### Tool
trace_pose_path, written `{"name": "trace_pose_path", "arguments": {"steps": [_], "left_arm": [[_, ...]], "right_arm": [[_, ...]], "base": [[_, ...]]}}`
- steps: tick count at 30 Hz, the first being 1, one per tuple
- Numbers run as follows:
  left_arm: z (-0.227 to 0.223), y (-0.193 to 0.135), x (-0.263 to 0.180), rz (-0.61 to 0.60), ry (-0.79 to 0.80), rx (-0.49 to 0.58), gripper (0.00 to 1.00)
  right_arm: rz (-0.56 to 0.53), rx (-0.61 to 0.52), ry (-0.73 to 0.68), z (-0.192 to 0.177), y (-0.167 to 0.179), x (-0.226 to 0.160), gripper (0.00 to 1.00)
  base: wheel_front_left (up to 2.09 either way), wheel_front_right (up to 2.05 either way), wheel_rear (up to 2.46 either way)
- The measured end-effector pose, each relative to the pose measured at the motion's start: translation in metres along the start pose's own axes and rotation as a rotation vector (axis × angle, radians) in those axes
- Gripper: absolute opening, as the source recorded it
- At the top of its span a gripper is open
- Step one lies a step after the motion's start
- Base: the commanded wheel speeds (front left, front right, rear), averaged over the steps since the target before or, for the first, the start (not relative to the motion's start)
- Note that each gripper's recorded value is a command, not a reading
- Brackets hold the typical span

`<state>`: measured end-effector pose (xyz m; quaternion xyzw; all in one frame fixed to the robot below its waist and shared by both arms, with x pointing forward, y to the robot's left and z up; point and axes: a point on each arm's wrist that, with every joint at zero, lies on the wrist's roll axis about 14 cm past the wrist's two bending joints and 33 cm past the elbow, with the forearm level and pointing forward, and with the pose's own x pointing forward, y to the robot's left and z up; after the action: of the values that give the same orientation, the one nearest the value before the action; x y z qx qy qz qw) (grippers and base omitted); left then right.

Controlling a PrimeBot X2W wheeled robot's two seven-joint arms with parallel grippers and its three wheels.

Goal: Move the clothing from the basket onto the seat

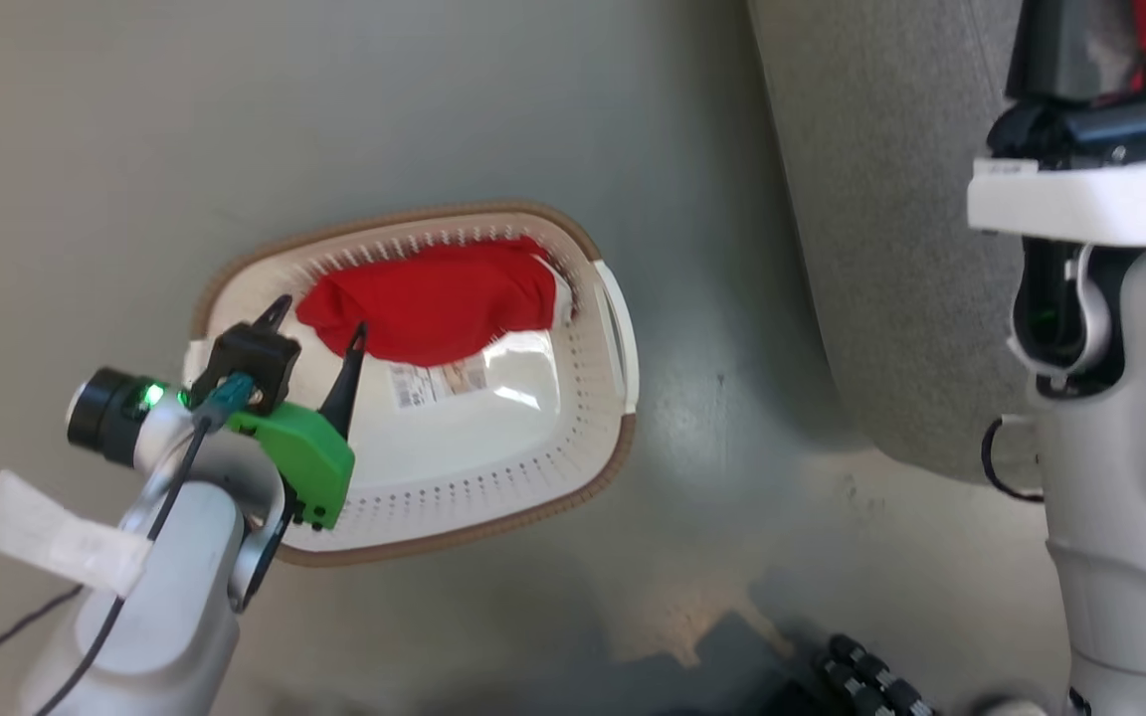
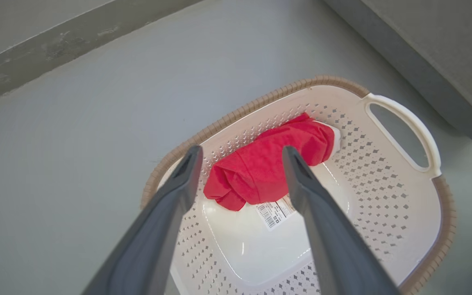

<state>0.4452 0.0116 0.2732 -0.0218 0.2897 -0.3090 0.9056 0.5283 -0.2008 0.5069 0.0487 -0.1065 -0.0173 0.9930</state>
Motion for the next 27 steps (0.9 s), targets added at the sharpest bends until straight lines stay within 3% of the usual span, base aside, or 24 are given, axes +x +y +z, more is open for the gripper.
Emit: {"name": "trace_pose_path", "arguments": {"steps": [18,27], "left_arm": [[-0.068,-0.003,0.085,-0.161,0.163,0.095,1.00],[-0.114,-0.007,0.107,-0.223,0.230,0.134,1.00]], "right_arm": [[0.021,-0.047,0.013,-0.053,-0.011,0.039,1.00],[0.018,-0.070,0.061,-0.088,-0.019,0.044,1.00]], "base": [[0.00,0.00,0.00],[0.00,0.00,0.00]]}}
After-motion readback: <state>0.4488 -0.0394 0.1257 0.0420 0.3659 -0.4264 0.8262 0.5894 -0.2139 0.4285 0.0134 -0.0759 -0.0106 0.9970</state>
